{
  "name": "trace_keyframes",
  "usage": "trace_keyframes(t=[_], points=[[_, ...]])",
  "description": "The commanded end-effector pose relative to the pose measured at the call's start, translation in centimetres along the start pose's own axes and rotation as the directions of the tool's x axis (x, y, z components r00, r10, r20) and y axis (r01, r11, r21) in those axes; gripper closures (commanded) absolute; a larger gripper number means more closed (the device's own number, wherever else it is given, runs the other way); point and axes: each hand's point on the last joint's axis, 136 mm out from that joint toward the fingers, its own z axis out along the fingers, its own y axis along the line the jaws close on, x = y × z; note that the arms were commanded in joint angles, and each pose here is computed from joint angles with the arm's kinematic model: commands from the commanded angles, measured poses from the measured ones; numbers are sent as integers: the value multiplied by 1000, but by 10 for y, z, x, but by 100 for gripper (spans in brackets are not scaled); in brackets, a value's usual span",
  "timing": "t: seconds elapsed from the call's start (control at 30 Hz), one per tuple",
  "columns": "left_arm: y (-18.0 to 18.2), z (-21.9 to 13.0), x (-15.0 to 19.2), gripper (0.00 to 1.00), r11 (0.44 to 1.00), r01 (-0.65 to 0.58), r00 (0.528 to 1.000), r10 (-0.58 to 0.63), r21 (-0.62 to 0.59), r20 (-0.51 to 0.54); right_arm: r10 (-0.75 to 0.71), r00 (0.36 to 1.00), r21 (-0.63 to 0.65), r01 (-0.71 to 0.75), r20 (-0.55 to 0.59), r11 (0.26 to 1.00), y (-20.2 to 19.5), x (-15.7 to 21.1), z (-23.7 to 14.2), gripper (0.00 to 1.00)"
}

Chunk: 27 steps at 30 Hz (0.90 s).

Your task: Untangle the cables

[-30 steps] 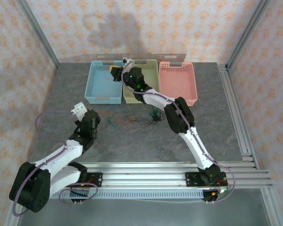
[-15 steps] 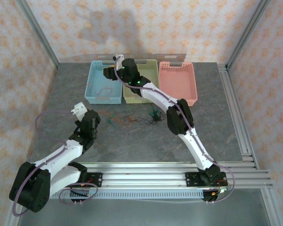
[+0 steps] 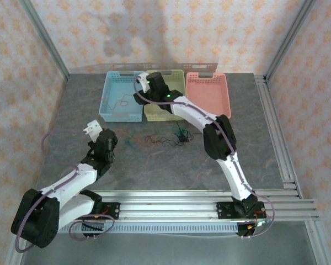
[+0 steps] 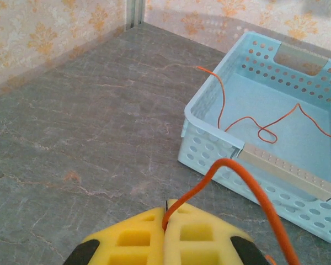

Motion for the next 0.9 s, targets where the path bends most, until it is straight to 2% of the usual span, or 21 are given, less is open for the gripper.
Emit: trace_keyframes(t=[0.0,0.13,0.43,0.67,0.87], points=[[0,1,-7,100,1000,16,1000,-16,-13,11,-25,997,29,23,72,999,-34,-25,-36,59],[0,1,-8,100,1000,18,1000,-18,-11,11,-53,999,19,53,-9,998,-54,0,-26,59],[-1,1,-8,100,1000,16,1000,-16,-11,10,-221,965,-75,212,-139,974,-53,37,4,49],[-1,2,-7,100,1000,15,1000,-15,-11,9,-301,934,-136,279,-191,951,-54,57,32,43],[-1,2,-7,100,1000,15,1000,-14,-9,8,-337,920,-152,311,-200,938,-57,70,48,42]])
